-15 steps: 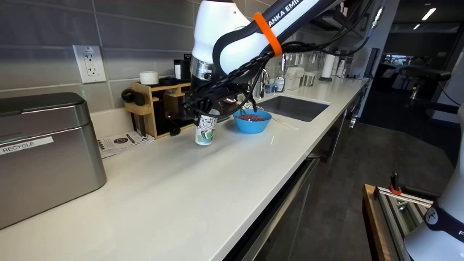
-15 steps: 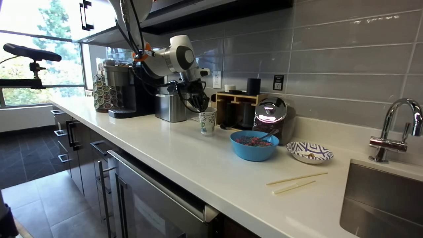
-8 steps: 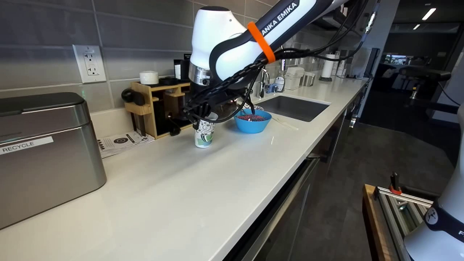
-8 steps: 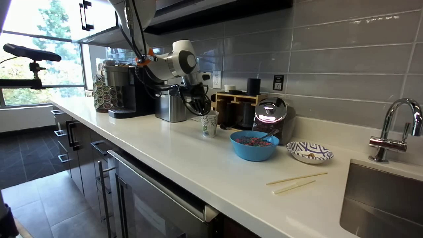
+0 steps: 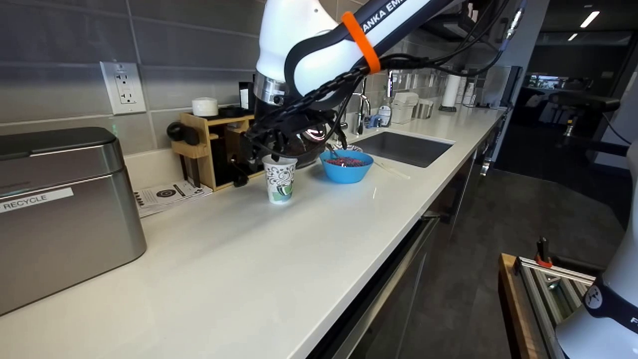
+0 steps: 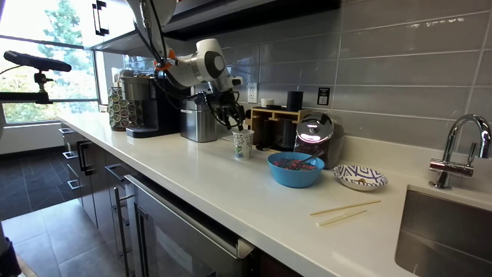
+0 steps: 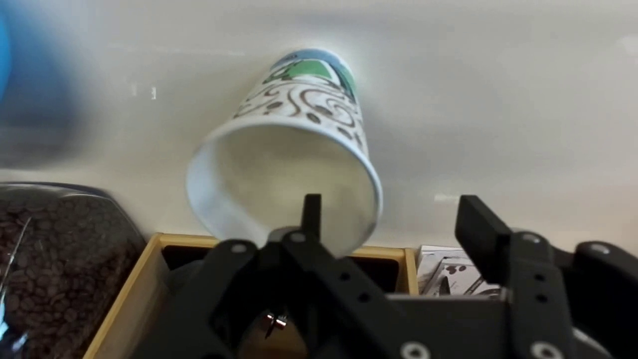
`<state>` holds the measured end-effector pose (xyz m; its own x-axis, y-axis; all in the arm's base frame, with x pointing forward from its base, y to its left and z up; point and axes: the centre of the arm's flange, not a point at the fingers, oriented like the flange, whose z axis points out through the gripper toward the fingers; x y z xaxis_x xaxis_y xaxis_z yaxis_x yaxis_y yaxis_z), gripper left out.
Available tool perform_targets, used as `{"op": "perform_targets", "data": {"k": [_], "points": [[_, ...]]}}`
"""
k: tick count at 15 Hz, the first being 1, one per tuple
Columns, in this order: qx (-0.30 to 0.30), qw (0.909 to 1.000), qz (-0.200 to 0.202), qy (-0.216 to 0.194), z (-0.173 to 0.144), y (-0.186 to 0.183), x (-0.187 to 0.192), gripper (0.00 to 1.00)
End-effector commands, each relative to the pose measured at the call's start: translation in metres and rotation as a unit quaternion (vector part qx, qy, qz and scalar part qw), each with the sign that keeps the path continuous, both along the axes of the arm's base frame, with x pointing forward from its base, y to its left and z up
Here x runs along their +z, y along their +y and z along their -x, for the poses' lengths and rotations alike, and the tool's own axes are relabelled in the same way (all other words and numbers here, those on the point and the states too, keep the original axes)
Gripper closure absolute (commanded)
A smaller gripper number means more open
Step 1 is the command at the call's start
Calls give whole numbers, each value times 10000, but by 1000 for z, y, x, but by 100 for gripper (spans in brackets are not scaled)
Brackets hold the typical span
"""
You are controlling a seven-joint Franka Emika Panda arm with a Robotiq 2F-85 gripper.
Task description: Pour the cereal out of the coffee cup and into the blue bowl.
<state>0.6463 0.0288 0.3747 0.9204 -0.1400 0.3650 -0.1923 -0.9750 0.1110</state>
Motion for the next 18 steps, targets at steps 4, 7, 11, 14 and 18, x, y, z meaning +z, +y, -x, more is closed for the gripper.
{"op": "perform_targets", "data": {"k": [4, 7, 11, 14, 18], "points": [[-778, 9963, -196, -320, 38, 21, 79, 0], [-775, 9958, -251, -430, 24, 15, 86, 0], [-965, 9934, -313, -538, 39, 5, 110, 0], [-991, 9933, -317, -494, 41, 5, 105, 0], [-996, 9934, -316, -479, 41, 5, 103, 0]]}}
